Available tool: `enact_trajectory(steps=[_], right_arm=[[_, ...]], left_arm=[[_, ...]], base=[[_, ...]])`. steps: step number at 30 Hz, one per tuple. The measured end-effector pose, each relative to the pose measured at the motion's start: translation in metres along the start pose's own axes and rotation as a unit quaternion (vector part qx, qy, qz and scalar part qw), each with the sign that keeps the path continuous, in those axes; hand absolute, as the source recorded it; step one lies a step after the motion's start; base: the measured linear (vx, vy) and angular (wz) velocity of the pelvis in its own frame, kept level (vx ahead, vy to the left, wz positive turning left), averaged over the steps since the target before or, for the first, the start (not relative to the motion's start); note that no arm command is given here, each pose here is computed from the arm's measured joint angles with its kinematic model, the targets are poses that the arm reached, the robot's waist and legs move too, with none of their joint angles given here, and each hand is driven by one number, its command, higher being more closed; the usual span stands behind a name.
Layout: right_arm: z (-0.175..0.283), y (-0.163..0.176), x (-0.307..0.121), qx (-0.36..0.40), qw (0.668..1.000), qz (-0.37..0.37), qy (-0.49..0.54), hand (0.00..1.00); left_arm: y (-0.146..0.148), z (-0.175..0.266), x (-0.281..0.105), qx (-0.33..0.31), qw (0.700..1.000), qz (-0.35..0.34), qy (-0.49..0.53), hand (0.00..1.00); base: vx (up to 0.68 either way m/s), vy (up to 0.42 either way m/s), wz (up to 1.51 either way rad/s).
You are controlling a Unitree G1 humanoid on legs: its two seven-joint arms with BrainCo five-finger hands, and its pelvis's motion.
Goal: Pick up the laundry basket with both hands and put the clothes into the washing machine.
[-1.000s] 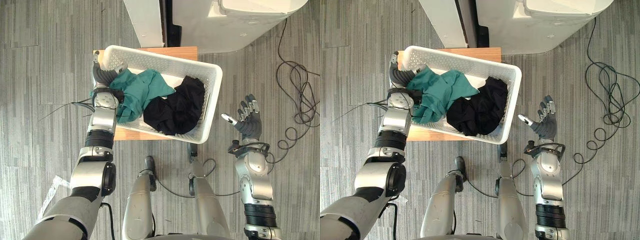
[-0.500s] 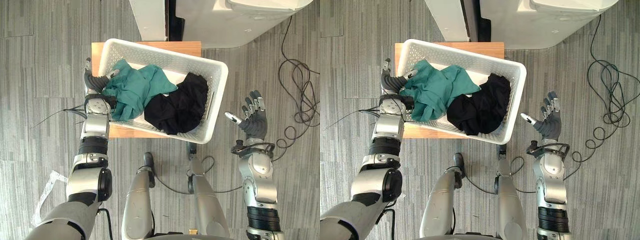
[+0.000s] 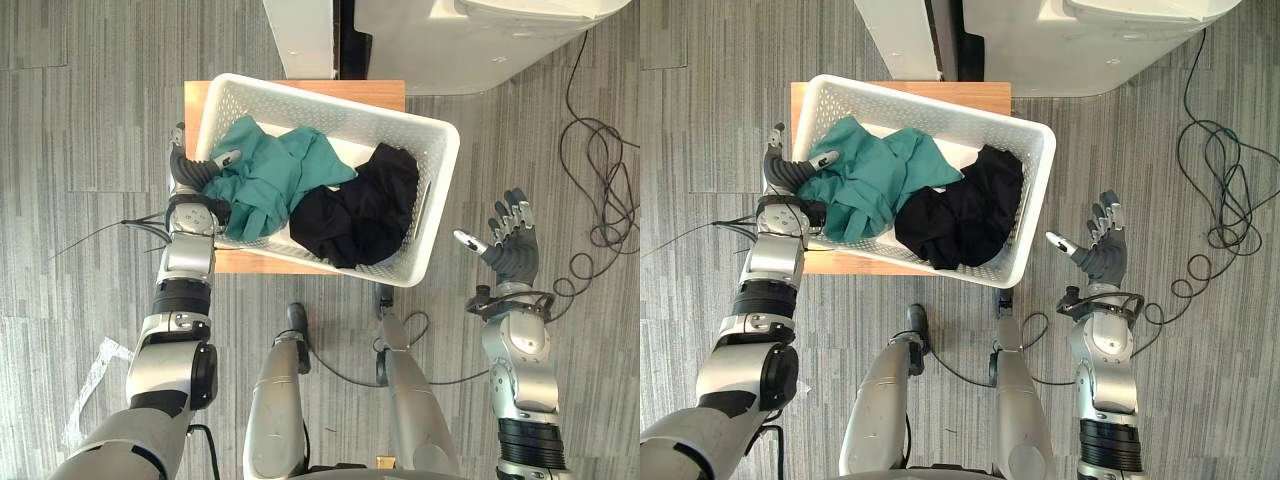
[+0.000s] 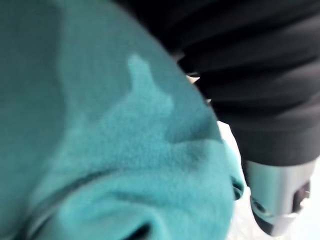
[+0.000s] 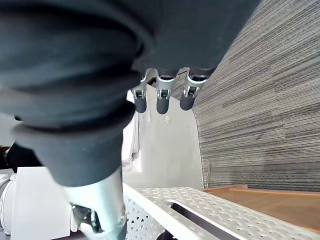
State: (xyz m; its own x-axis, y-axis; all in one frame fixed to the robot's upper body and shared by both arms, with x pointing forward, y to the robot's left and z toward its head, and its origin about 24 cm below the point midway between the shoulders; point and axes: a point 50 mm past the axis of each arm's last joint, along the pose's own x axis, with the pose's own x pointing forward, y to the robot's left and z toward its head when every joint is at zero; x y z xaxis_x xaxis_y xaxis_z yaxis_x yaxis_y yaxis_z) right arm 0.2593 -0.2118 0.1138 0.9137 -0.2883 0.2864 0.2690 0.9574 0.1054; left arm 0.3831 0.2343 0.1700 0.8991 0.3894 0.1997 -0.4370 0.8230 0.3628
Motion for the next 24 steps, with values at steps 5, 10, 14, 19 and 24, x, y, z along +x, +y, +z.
enact_trajectory(steps=[5,10,14,19,24], right_arm=[[0.012,0.008,0.020,0.000,1.000,0.013,-0.028,0.00],[0.016,0.019,0.046,0.036,0.999,0.012,-0.023,0.00],[0.010,0.032,0.063,0.072,0.997,0.018,0.002,0.00],[0.007,0.042,0.075,0.110,0.994,0.014,0.017,0.00],[0.001,0.044,0.081,0.136,0.990,0.011,0.034,1.00]], left_arm=[[0.003,0.011,0.007,-0.006,1.000,0.005,-0.012,0.00],[0.002,0.027,0.014,-0.025,0.999,0.003,-0.025,0.00],[0.000,0.034,0.015,-0.050,0.998,0.000,-0.031,0.00],[-0.002,0.034,0.015,-0.062,0.998,-0.003,-0.028,0.00],[-0.003,0.038,0.016,-0.065,0.997,-0.004,-0.030,1.00]], base=[[-0.03,-0.013,-0.02],[-0.05,-0.027,0.07],[-0.02,-0.018,0.04],[-0.01,-0.023,0.03],[-0.02,-0.033,0.05]])
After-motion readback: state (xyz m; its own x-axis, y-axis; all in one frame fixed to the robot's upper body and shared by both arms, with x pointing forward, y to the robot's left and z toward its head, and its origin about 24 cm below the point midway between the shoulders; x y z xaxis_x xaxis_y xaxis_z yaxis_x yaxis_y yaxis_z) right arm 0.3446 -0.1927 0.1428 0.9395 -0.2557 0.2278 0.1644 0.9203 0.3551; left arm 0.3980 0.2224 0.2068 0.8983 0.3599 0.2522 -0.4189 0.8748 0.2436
